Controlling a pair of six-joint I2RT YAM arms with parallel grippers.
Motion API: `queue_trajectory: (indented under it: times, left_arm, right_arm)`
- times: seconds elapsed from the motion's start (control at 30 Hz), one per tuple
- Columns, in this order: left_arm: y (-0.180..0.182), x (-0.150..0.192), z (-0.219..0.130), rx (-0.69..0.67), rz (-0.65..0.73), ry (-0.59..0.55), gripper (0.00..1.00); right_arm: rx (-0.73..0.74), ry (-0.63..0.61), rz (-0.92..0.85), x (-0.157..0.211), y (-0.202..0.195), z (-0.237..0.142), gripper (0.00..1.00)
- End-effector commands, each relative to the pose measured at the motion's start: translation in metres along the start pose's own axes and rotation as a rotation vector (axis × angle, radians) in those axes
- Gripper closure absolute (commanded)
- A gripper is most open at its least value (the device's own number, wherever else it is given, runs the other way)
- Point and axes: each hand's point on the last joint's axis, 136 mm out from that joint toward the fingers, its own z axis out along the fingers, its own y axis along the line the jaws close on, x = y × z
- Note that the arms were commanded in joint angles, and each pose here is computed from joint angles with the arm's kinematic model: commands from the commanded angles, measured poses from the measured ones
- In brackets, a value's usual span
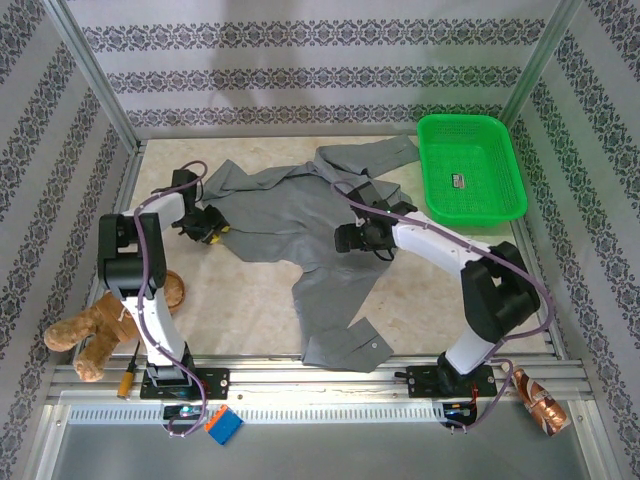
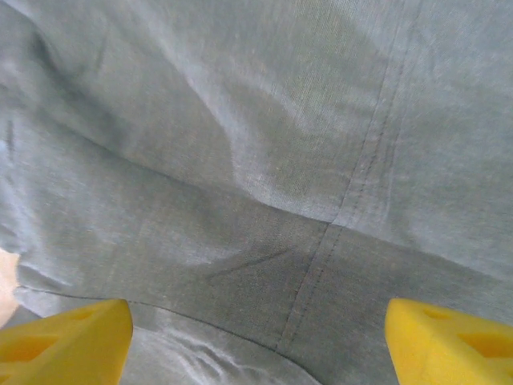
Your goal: Fold and stack the long sleeve shirts
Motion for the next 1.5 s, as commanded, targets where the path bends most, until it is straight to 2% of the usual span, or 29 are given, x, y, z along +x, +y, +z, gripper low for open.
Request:
queue_trajectory:
  times: [0.0, 0.13, 0.27, 0.5, 0.73, 0.97, 1.07, 1.17, 1.2, 1.33, 1.47]
  left_arm:
    - [-0.004, 0.003, 0.014, -0.026, 0.074, 0.031, 0.76]
    - [-0.001, -0.002, 0.006, -0.082, 0.121, 0.035, 0.85]
    - [-0.003, -0.008, -0.017, -0.129, 0.179, 0.005, 0.94]
    - [-0.007, -0.009, -0.05, -0.202, 0.277, -0.02, 0.96]
    - [-0.065, -0.012, -0.053, -0.249, 0.454, -0.007, 0.96]
    - [-0.133, -0.018, -0.032, -0.229, 0.557, 0.029, 0.95]
    - [-0.16, -0.023, -0.02, -0.166, 0.549, 0.027, 0.89]
    - [-0.183, -0.025, -0.011, -0.033, 0.495, 0.039, 0.65]
    - [-0.188, -0.028, -0.013, -0.008, 0.475, 0.03, 0.6]
    - [-0.198, -0.04, -0.05, 0.068, 0.44, -0.027, 0.46]
    - [-0.196, -0.056, -0.105, 0.156, 0.377, -0.096, 0.4]
  right_arm:
    - [-0.01, 0.024, 0.01, 0.008, 0.003, 0.013, 0.18]
    - [0.007, 0.052, 0.013, 0.011, 0.0, 0.027, 0.18]
    - [0.027, 0.102, 0.022, 0.016, -0.005, 0.043, 0.18]
    - [0.049, 0.169, 0.041, 0.026, -0.012, 0.058, 0.19]
    - [0.065, 0.188, 0.072, 0.028, -0.023, 0.061, 0.19]
    - [0.074, 0.201, 0.108, 0.03, -0.036, 0.061, 0.19]
    - [0.067, 0.199, 0.128, 0.029, -0.038, 0.06, 0.19]
    - [0.06, 0.199, 0.137, 0.026, -0.038, 0.06, 0.19]
    - [0.059, 0.199, 0.138, 0.025, -0.038, 0.059, 0.19]
    - [0.05, 0.189, 0.139, 0.021, -0.036, 0.055, 0.19]
    - [0.048, 0.184, 0.146, 0.021, -0.035, 0.053, 0.19]
